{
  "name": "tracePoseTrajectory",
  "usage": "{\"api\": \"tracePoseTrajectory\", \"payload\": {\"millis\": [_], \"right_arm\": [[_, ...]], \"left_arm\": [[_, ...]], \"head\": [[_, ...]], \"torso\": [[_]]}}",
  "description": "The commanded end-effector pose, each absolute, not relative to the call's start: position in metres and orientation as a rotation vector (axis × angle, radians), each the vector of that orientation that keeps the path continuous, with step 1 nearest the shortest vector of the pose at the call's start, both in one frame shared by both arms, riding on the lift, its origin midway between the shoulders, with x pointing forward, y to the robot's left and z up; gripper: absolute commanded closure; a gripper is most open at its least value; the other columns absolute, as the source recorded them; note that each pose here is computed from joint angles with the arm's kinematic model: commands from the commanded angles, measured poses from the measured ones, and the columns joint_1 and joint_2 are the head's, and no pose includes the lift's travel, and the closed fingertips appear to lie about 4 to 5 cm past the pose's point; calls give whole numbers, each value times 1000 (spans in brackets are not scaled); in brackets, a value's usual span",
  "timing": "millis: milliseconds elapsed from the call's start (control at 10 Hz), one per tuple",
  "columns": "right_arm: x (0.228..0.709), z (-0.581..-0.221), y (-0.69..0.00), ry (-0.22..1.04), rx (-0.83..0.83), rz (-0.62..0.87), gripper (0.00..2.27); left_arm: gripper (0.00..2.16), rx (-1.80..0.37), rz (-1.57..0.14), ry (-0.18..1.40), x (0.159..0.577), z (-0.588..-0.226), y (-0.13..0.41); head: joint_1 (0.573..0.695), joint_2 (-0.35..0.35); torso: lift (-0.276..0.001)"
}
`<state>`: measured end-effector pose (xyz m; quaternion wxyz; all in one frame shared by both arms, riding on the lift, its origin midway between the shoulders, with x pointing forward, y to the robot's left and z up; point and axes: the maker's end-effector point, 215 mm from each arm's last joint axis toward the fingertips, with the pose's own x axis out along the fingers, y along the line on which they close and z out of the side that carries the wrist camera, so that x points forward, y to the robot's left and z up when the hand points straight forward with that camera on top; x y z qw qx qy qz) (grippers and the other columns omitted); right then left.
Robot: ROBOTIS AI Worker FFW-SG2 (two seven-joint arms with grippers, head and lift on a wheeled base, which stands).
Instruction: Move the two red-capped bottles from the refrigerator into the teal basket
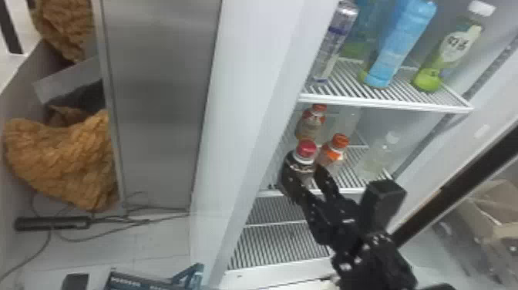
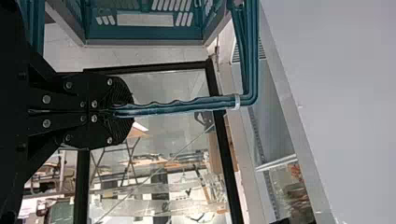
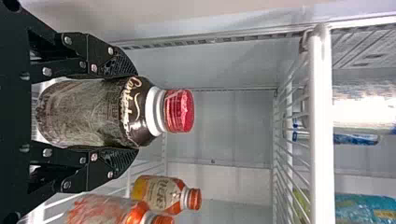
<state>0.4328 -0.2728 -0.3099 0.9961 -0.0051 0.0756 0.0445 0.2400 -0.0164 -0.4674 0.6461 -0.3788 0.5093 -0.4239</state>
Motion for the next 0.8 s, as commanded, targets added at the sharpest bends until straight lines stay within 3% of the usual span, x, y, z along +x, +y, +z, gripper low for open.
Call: {"api": "tracePoseTrajectory", "payload": {"millis": [0, 400, 700], "right_arm": [[401, -308, -277, 202, -13, 85, 903], [319, -342, -251, 448, -9, 177, 903], [297, -369, -236, 588, -30, 285, 903]], "left_arm": [[1173, -864, -959, 1156, 241, -468, -14], [1173, -867, -950, 1156, 241, -469, -11], [1173, -851, -951, 1159, 242, -471, -10]], "head": [[695, -350], [695, -350], [695, -350]], "torso": [[-224], [-224], [-224]]}}
